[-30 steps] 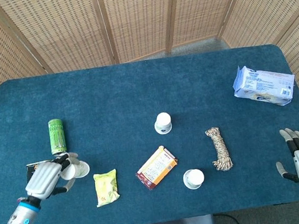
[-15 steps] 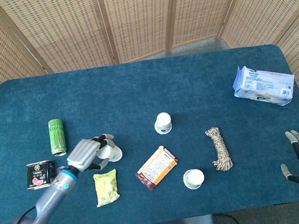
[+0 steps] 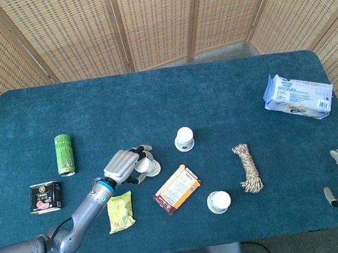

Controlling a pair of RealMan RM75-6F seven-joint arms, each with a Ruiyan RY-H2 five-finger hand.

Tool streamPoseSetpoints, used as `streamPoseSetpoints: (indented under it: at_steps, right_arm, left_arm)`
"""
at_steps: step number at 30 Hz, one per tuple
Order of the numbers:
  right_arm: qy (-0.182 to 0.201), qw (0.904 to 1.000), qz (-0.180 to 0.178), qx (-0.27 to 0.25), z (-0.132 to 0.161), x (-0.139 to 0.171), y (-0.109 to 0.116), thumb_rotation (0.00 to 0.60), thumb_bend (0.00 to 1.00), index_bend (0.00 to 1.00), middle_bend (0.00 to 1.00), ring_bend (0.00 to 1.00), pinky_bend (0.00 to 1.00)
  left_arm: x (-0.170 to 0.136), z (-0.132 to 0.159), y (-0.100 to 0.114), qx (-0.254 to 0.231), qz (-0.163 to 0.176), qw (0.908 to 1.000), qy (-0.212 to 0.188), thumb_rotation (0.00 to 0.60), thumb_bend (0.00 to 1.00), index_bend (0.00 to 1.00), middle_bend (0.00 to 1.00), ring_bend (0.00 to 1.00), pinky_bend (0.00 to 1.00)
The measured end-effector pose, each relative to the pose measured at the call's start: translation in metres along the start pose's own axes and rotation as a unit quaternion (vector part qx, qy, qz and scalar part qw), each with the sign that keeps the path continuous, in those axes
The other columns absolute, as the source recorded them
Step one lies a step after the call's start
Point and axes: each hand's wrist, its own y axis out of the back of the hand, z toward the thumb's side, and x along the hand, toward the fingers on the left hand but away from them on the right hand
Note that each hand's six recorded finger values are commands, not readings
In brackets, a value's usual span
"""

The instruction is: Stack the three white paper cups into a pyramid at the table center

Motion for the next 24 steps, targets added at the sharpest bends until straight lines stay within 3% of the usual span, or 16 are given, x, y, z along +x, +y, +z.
streamPoseSetpoints:
  at_steps: [4,7,13,18,24]
  right_arm:
    - [-0.004,1.0,-0.003,-0.002,-0.003,0.003,0.002,0.6,0.41,0.0,0.0,0.0,0.0]
    - [-0.006,1.0,-0.003,-0.004,-0.005,0.004,0.002,0.6,0.41,0.0,0.0,0.0,0.0]
    - [-0.006,1.0,-0.004,-0.005,-0.006,0.005,0.003,0.6,0.41,0.0,0.0,0.0,0.0]
    - [-0.01,0.9999,-0.005,-0.005,-0.008,0.005,0.004,0.6,0.41,0.0,0.0,0.0,0.0]
    - [-0.012,0.9999,-0.003,-0.008,-0.011,0.004,0.002,0.6,0.42,0.0,0.0,0.0,0.0]
  left_arm:
    - [0.002,0.0,-0.001,0.014,-0.005,0.9999,0.003,0.6,0.44,0.24,0.1,0.1,0.33]
    - [0.001,-0.002,-0.002,0.021,-0.012,0.9997,0.01,0.6,0.44,0.15,0.0,0.0,0.2]
    - [0.002,-0.001,0.0,0.027,-0.017,0.9994,0.013,0.6,0.44,0.05,0.0,0.0,0.04]
    - [-0.002,-0.001,0.01,0.035,-0.006,0.9993,0.012,0.6,0.44,0.03,0.0,0.0,0.02]
    - [-0.015,-0.009,0.037,0.048,0.022,0.9985,0.015,0.6,0.44,0.03,0.0,0.0,0.01]
